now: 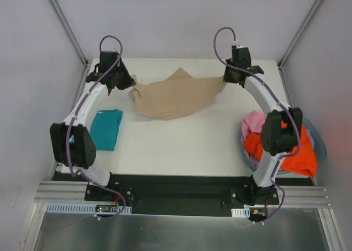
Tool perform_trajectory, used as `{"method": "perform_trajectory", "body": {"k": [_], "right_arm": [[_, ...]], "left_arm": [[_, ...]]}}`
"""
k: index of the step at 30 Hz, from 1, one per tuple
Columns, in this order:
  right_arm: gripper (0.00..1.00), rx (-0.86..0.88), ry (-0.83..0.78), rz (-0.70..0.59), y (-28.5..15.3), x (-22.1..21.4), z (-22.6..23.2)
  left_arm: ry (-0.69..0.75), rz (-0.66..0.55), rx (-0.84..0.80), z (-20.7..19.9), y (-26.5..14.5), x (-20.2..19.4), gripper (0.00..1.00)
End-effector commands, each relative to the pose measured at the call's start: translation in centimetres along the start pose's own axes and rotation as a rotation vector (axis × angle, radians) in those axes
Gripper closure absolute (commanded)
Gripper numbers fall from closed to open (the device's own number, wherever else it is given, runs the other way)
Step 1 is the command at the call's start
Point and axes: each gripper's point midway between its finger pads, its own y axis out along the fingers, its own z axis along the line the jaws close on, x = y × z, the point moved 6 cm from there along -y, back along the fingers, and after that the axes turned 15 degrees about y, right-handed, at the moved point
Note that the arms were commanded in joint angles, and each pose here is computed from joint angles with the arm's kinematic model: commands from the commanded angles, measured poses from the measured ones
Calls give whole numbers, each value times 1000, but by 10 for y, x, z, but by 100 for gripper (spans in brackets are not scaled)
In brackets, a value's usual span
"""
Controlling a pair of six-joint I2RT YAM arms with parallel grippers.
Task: Fold and stack the t-shirts
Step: Flatten out the tshirt
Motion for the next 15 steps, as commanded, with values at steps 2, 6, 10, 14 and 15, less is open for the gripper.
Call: {"method": "perform_trajectory", "body": {"k": [2,6,10,14,15], "right_arm": [[99,158,31,-383,-143,64,9],[99,287,59,-526,-238,61,0],[99,472,66,-628,-319,51,-2],[99,680,43,-714,-400,38,-1],[99,741,22,-739,-428,33,-2]], "left_arm": [[96,-298,47,-15,-108,16,100],[116,-502,22,-26,-185,15,100],[166,-723,-130,-47,-278,7,100],[250,-864,-333,-69,-344,-4,100],[260,-889,-357,-72,-354,-6,100]]}}
